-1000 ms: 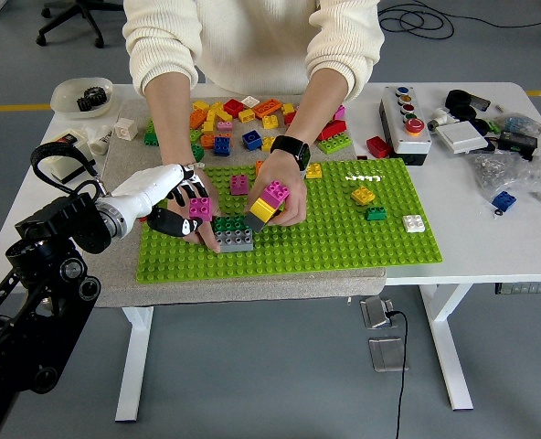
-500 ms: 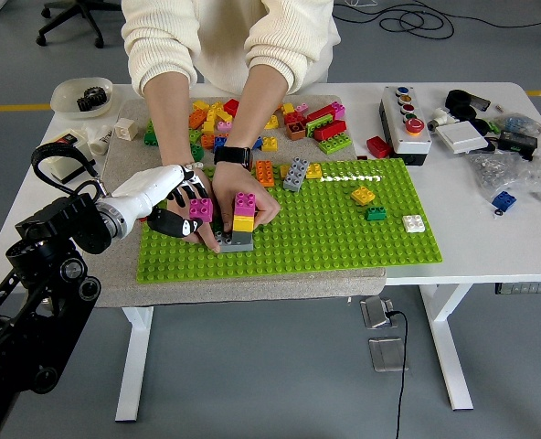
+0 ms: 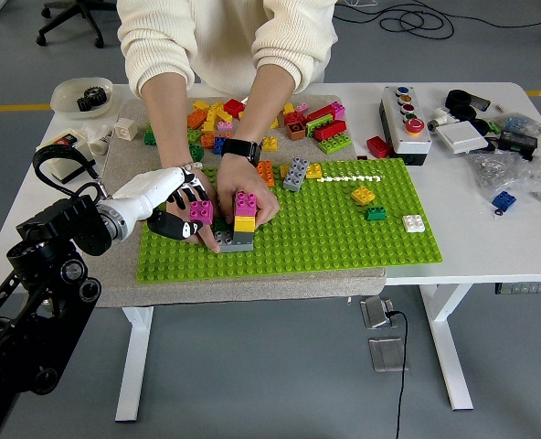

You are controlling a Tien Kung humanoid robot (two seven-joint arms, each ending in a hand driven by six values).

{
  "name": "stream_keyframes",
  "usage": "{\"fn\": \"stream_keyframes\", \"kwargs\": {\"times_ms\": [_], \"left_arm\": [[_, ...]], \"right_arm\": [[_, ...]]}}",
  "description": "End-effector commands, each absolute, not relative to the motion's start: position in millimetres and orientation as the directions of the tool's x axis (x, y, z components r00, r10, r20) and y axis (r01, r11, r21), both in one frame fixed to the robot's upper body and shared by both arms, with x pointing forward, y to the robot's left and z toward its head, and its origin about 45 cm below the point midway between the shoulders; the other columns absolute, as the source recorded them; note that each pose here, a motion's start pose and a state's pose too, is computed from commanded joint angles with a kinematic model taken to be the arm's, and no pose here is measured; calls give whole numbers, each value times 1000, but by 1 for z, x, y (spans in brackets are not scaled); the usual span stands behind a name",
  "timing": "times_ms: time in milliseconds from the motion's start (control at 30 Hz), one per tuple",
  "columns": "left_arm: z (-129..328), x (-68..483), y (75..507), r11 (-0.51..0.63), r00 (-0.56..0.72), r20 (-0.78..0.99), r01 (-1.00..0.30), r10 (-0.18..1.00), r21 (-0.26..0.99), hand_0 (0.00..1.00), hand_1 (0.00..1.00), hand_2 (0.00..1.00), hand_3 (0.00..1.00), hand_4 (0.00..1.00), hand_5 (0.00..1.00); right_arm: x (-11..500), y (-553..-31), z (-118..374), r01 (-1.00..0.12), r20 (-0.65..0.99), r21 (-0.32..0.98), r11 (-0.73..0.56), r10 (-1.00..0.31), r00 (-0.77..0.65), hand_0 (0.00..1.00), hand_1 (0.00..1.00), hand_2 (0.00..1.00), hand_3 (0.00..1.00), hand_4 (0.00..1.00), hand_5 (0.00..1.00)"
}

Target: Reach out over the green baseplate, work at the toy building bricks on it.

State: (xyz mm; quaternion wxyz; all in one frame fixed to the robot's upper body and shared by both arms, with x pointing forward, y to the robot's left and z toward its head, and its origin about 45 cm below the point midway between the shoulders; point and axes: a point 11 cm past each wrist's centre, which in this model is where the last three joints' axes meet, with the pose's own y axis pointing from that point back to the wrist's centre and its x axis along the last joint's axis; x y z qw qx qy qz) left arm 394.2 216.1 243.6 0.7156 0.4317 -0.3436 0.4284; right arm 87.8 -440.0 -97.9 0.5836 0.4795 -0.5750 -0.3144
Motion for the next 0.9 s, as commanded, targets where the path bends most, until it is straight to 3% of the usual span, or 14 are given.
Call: {"fn": "stream_keyframes", "kwargs": {"times_ms": [900], "left_arm": [[244, 394, 217, 259, 395, 862, -911, 317, 322, 598, 555, 528, 538, 615, 80]], "right_arm": [[89, -440, -98, -185, 370, 921, 343, -918, 142, 743, 645, 687, 641, 854, 534]]}}
